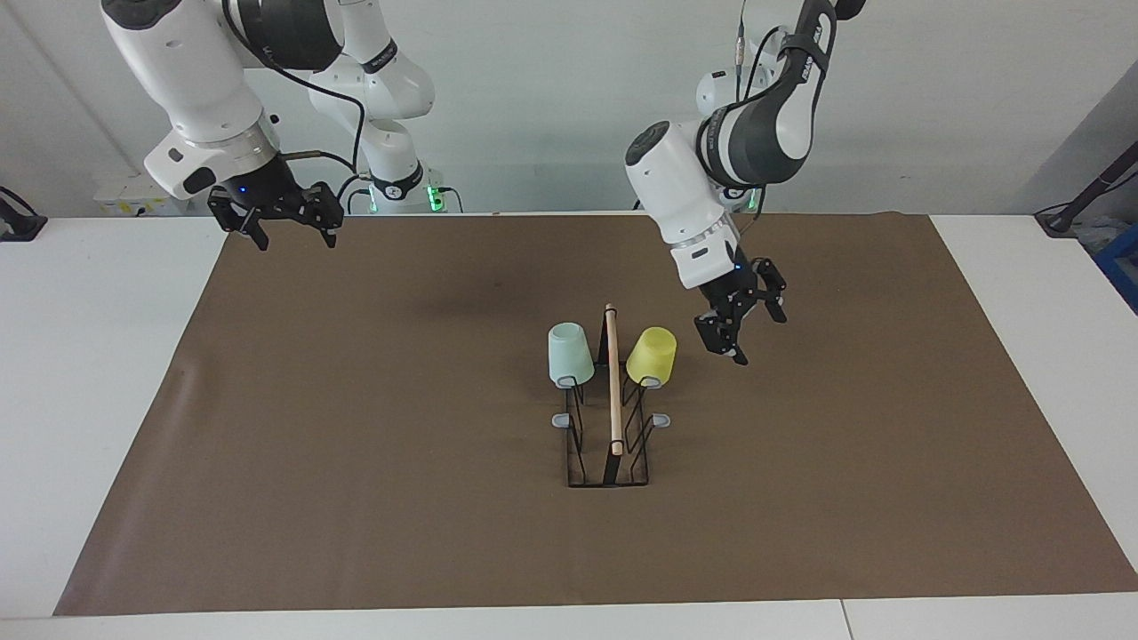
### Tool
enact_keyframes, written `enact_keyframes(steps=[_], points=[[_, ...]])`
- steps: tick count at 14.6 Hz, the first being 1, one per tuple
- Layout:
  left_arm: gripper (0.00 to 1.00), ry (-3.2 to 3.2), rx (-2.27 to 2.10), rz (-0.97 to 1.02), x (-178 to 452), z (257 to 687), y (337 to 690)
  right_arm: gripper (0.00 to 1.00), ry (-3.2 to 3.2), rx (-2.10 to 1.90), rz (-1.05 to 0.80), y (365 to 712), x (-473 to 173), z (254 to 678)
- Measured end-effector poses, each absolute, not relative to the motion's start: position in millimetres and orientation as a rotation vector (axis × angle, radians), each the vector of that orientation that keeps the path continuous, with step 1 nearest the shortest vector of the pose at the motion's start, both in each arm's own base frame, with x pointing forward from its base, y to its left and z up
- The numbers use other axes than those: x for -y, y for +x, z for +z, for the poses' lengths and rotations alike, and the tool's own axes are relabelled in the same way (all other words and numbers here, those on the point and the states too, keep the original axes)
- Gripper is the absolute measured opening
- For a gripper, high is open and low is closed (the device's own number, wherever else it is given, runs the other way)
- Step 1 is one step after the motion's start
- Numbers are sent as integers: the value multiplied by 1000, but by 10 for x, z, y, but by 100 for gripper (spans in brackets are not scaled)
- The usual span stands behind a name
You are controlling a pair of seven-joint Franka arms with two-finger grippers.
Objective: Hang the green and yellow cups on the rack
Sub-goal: 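Open the left gripper and withdraw it from the rack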
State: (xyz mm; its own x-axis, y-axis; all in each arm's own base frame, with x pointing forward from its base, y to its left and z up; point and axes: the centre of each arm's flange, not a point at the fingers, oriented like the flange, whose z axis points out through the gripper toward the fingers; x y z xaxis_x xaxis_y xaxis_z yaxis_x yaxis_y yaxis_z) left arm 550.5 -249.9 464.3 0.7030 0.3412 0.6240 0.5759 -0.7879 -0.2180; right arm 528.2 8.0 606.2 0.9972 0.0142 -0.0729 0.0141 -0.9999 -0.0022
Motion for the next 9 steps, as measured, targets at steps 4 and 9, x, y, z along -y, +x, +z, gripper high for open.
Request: enact_keyframes(steps=[4, 9], points=[[100, -2629, 604, -644, 1995, 4858, 5649, 100, -3134, 24, 98, 5301, -91, 6212], [100, -2846, 470, -490, 1218, 5313, 5659, 100, -3133, 29, 104, 5313, -106, 6193]])
